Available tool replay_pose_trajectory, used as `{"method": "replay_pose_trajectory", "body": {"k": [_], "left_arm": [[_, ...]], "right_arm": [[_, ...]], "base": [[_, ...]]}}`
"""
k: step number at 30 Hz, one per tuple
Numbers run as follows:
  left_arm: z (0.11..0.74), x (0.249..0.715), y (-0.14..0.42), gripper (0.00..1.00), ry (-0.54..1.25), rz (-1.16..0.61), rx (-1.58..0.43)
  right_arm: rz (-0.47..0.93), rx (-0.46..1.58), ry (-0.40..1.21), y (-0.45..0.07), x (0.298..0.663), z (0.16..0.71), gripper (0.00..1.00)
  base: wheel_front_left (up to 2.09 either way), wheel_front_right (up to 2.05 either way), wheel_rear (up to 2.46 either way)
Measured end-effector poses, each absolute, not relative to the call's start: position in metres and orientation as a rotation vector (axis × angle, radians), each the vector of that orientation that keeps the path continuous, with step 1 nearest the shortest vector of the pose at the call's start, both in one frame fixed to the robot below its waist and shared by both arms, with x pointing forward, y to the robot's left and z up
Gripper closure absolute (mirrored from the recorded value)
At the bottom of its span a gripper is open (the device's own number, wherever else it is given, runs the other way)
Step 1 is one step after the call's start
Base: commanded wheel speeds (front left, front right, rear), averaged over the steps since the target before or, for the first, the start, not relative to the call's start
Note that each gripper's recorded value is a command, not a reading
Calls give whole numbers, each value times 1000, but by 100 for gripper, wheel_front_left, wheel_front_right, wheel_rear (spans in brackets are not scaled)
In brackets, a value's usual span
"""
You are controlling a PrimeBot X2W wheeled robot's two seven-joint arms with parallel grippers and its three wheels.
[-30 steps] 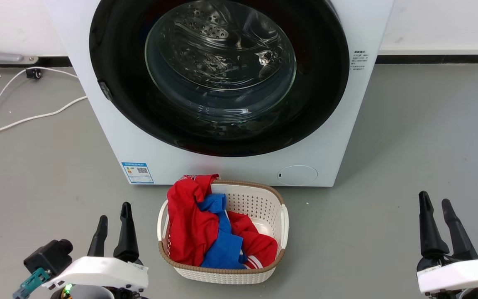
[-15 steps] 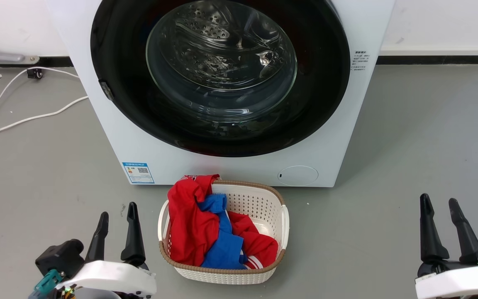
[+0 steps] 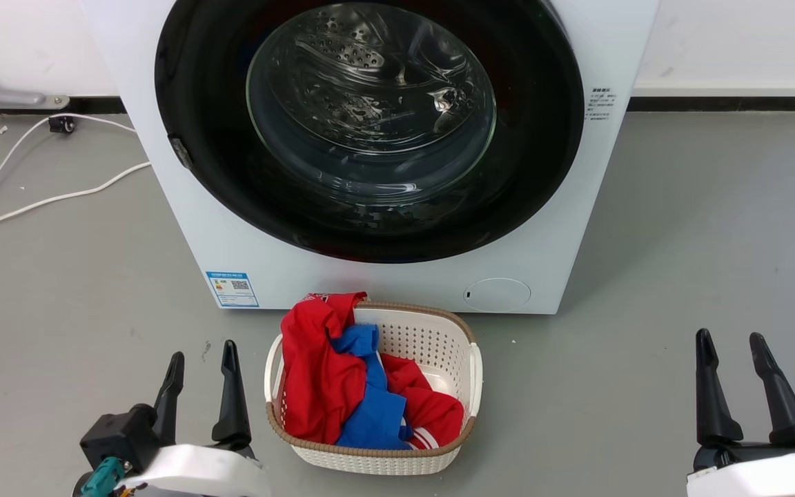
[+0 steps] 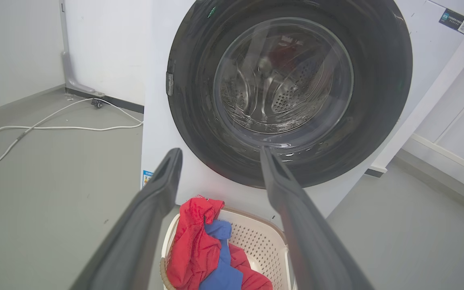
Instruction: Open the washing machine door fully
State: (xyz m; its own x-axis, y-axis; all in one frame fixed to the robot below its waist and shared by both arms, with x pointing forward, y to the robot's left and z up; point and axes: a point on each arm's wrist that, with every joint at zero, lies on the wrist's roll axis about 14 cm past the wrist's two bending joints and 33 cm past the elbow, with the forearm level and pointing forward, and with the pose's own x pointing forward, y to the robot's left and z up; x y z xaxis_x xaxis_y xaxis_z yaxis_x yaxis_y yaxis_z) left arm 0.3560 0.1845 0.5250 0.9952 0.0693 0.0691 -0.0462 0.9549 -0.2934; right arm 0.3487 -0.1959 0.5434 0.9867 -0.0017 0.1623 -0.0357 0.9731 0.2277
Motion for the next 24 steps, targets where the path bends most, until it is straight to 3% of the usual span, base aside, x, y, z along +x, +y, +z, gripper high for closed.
{"method": "replay_pose_trajectory", "body": {"k": [24], "left_arm": [[525,347,179,0,-117,42,-137]], "right_arm": [[23,90,-195,-195,340,548,0]], "base": [[0,0,0]]}}
